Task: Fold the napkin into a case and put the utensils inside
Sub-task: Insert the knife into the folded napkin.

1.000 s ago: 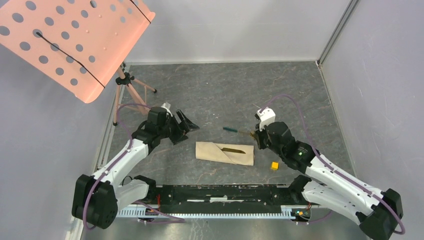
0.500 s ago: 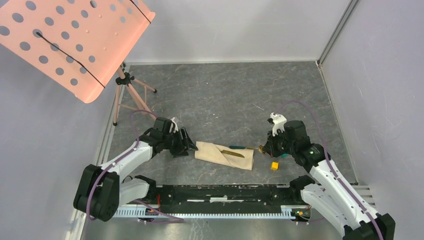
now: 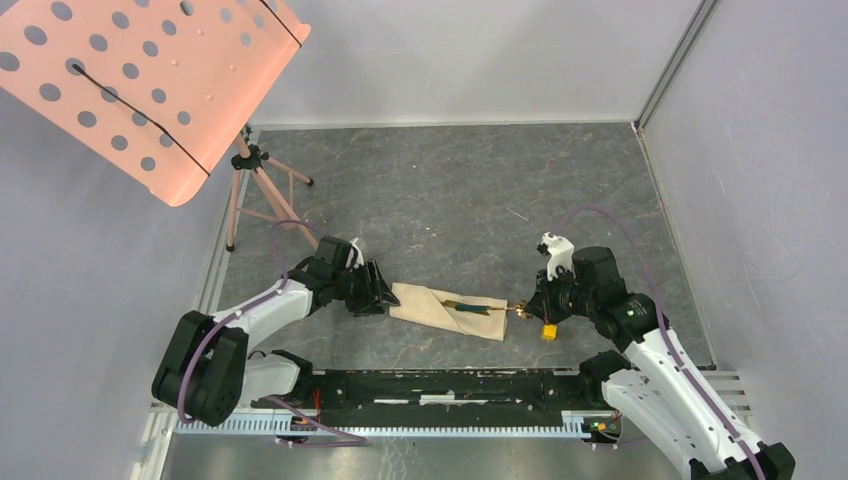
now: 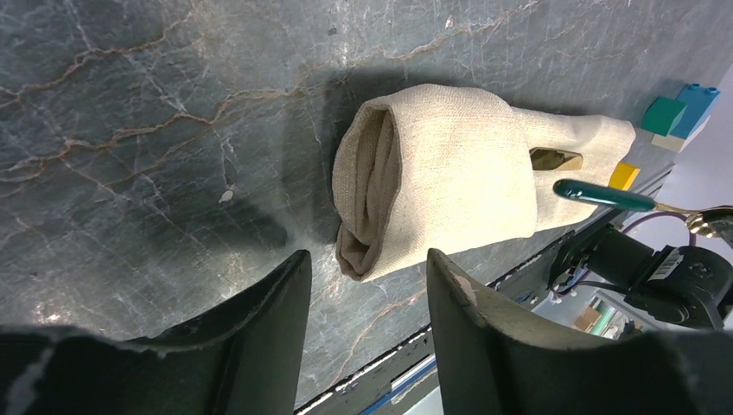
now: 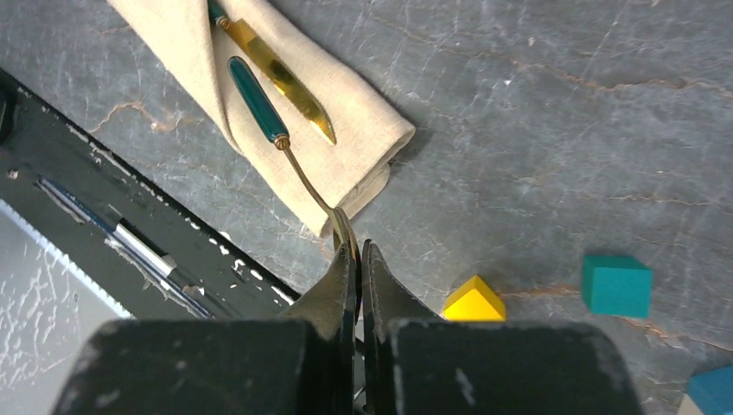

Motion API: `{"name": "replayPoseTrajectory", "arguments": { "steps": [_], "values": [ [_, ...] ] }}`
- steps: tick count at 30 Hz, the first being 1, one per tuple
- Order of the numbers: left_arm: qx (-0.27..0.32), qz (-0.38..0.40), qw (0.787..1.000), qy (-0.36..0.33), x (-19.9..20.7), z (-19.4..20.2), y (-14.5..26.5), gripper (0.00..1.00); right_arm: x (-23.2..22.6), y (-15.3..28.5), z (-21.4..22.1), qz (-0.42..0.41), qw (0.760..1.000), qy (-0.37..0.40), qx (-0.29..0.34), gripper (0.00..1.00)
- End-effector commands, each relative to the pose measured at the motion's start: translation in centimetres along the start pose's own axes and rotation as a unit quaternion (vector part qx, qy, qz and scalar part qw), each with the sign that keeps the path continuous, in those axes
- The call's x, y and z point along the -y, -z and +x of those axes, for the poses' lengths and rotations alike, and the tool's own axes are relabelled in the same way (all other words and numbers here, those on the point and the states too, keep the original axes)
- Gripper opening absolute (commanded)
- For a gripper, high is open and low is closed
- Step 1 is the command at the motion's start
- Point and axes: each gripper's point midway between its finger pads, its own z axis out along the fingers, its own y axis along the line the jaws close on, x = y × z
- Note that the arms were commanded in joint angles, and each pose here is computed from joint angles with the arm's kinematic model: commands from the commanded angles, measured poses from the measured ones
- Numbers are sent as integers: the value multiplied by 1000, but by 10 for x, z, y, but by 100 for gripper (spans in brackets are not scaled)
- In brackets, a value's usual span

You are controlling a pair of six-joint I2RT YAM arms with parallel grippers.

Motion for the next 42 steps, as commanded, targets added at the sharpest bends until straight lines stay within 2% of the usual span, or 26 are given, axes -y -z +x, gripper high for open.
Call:
{"name": "replayPoseTrajectory", "arguments": {
  "steps": [1,14,24,35,42],
  "values": [
    [3,15,1000,-24,2,-2,-5,55,-8,-2,10,-28,1000,-10,-2,0],
    [-6,-2,1000,-22,-9,8,-8,43,-16,-35,21,-82,995,-56,31,0],
    [-11,1,1000,-22,-7,12,-11,35,-27,-52,33,-132,986,-100,32,0],
    [-10,5,1000,-22,-5,16,-12,33,-39,-72,34,-125,976,-176,29,0],
    [-9,7,1000,-23,-4,17,-11,32,-51,-78,27,-122,977,-172,28,0]
  ]
}}
